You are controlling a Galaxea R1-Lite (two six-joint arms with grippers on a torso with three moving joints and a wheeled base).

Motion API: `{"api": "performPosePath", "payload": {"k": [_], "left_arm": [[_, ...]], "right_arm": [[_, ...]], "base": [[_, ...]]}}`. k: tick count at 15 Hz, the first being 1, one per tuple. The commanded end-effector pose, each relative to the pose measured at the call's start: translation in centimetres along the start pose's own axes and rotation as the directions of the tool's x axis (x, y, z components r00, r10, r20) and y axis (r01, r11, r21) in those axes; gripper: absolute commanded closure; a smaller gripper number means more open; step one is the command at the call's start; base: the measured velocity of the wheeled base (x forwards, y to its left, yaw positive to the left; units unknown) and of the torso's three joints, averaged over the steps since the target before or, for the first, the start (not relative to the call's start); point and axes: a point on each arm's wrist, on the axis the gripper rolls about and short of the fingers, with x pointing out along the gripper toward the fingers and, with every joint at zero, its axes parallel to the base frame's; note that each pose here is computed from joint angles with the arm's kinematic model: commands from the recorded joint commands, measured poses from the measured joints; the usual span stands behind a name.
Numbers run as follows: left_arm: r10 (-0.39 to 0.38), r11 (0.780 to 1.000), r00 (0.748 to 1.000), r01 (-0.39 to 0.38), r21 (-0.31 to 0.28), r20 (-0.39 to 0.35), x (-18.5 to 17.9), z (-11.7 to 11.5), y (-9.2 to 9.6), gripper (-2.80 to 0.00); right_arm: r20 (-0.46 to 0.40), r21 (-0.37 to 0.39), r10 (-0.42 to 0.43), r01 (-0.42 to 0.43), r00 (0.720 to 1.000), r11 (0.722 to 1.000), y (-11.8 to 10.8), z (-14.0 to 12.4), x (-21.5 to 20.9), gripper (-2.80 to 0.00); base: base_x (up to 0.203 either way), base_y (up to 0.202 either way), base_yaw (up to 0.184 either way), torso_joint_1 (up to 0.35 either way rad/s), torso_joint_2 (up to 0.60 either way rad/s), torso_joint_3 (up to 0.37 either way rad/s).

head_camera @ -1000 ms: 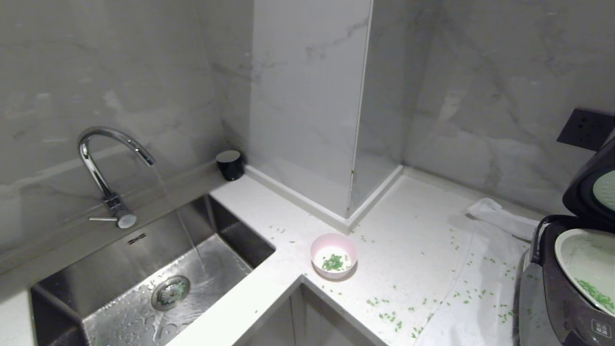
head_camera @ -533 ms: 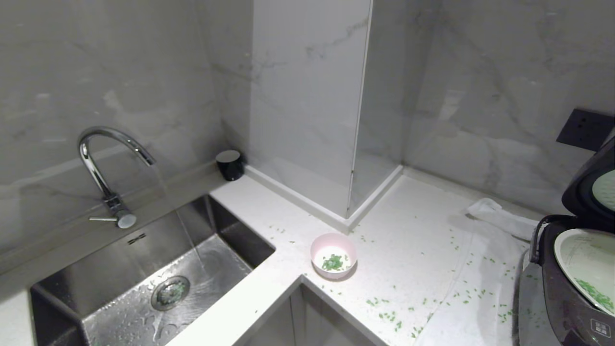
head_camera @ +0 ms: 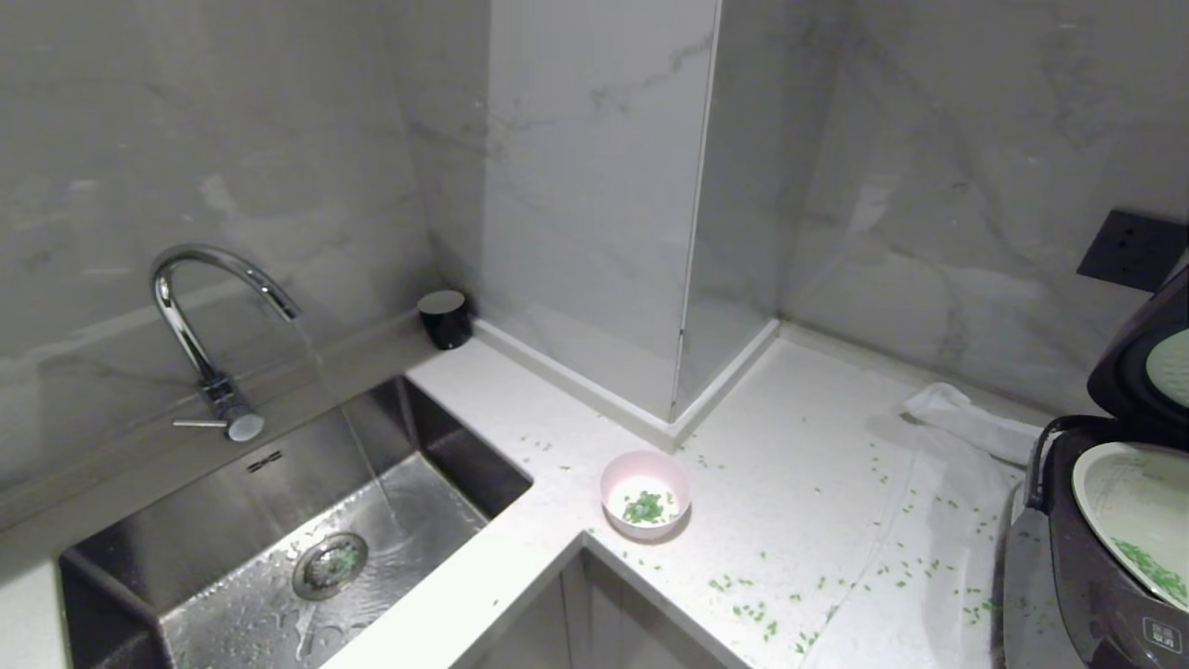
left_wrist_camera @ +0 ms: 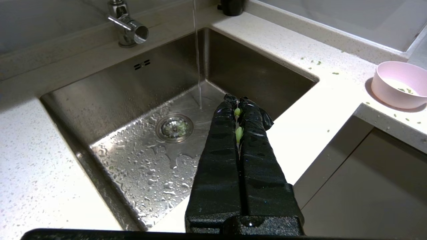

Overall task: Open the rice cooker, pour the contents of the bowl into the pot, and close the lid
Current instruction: Pick up the bowl on the table

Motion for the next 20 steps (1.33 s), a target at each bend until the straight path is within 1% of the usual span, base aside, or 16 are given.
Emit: {"api": "performPosePath", "payload": {"k": [1, 5, 6, 10, 12, 14, 15, 16, 17, 18, 20], "left_arm": [[-0.001, 1.000, 1.000, 0.001, 0.000, 0.000, 0.0, 0.0, 0.0, 0.00], [0.001, 1.000, 1.000, -0.001, 0.003, -0.002, 0.0, 0.0, 0.0, 0.00], [0.001, 1.000, 1.000, -0.001, 0.003, -0.002, 0.0, 0.0, 0.0, 0.00], [0.004, 1.000, 1.000, -0.004, -0.003, -0.001, 0.0, 0.0, 0.0, 0.00], [0.005, 1.000, 1.000, -0.005, -0.005, 0.001, 0.0, 0.0, 0.0, 0.00], [0.005, 1.000, 1.000, -0.005, -0.005, 0.002, 0.0, 0.0, 0.0, 0.00], [0.007, 1.000, 1.000, -0.007, -0.008, 0.013, -0.1, 0.3, 0.0, 0.00], [0.004, 1.000, 0.999, -0.004, -0.020, 0.045, -0.4, 1.3, 0.0, 0.00], [-0.002, 0.999, 0.997, 0.005, -0.041, 0.076, -0.8, 2.8, 0.0, 0.00], [-0.011, 0.998, 0.998, 0.014, -0.056, 0.057, -0.6, 4.0, -0.1, 0.00], [-0.044, 0.995, 0.999, 0.042, -0.088, -0.018, 0.9, 6.9, -0.2, 0.00]], "right_arm": [[-0.019, 0.022, 0.008, -0.008, 1.000, 1.000, 0.0, -0.4, 0.1, -2.80], [-0.021, 0.027, 0.009, -0.008, 1.000, 1.000, 0.0, -0.4, 0.1, -2.80], [-0.021, 0.024, 0.010, -0.010, 1.000, 1.000, 0.0, -0.4, 0.1, 0.00], [-0.016, 0.035, 0.004, -0.003, 1.000, 0.999, 0.0, -0.4, 0.1, 0.00], [-0.017, 0.048, 0.001, 0.000, 1.000, 0.999, 0.0, -0.4, 0.1, 0.00], [-0.015, 0.079, -0.001, 0.002, 1.000, 0.997, 0.0, -0.4, 0.1, 0.00], [-0.015, 0.079, -0.001, 0.002, 1.000, 0.997, 0.0, -0.4, 0.1, 0.00], [-0.015, 0.079, -0.001, 0.002, 1.000, 0.997, 0.0, -0.4, 0.1, 0.00], [-0.015, 0.077, -0.002, 0.003, 1.000, 0.997, 0.0, -0.4, 0.1, 0.00], [-0.015, 0.078, -0.001, 0.002, 1.000, 0.997, 0.0, -0.4, 0.1, 0.00], [-0.015, 0.079, -0.001, 0.002, 1.000, 0.997, 0.0, -0.4, 0.1, 0.00]], "base": [[0.000, 0.000, 0.000, 0.000, 0.00, 0.000], [0.000, 0.000, 0.000, 0.000, 0.00, 0.000], [0.000, 0.000, 0.000, 0.000, 0.00, 0.000], [0.000, 0.000, 0.000, 0.000, 0.00, 0.000], [0.000, 0.000, 0.000, 0.000, 0.00, 0.000], [0.000, 0.000, 0.000, 0.000, 0.00, 0.000], [0.000, 0.000, 0.000, 0.000, 0.00, 0.000], [0.000, 0.000, 0.000, 0.000, 0.00, 0.000], [0.000, 0.000, 0.000, 0.000, 0.00, 0.000], [0.000, 0.000, 0.000, 0.000, 0.00, 0.000], [0.000, 0.000, 0.000, 0.000, 0.00, 0.000]]}}
